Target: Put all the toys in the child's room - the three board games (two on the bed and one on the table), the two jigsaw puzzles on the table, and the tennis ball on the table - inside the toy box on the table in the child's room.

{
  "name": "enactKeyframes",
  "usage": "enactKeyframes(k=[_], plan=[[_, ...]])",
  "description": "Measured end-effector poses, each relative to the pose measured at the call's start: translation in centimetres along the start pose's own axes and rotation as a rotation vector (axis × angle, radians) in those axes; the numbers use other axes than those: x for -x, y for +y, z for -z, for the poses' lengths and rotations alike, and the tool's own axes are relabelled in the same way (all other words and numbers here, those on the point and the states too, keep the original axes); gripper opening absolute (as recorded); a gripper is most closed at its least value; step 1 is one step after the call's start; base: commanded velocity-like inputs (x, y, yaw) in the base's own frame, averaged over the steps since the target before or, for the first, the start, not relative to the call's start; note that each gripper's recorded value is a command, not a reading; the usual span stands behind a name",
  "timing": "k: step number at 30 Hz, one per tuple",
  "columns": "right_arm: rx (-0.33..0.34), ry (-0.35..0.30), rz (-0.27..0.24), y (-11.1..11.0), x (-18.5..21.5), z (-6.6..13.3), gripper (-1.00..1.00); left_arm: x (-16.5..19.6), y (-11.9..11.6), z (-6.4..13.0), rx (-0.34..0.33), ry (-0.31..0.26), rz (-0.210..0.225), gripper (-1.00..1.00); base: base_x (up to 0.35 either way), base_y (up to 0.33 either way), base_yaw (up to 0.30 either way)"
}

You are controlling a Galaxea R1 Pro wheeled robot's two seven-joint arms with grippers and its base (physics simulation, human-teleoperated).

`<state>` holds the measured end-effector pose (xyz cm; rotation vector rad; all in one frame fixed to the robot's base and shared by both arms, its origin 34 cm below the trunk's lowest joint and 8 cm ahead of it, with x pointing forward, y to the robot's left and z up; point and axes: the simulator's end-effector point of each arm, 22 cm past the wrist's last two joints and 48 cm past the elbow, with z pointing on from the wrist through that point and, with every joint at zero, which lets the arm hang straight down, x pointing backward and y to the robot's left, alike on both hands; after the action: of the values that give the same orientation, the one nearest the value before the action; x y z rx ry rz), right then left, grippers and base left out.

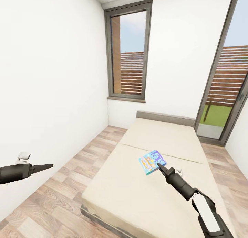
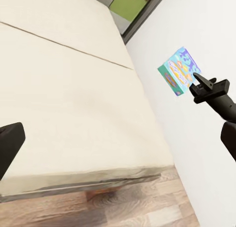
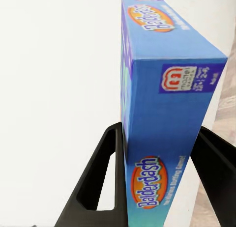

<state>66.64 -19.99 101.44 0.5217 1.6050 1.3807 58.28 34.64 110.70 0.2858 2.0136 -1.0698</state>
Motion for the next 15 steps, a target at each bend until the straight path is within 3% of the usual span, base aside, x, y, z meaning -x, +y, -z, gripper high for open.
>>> enactKeyframes(k=[11, 15], plan=[[0.013, -0.005, 0.004, 1.9, 0.6, 0.2, -1.0, 1.6, -0.6, 1.8, 0.035, -0.01, -0.014, 1.0, 0.0, 0.0, 0.221], [0.015, -0.005, 0.006, 2.5, 0.7, 0.2, -1.0, 2.0, -1.0, 2.2, 0.036, -0.015, -0.018, 1.0, -0.188, 0.0, 0.22]])
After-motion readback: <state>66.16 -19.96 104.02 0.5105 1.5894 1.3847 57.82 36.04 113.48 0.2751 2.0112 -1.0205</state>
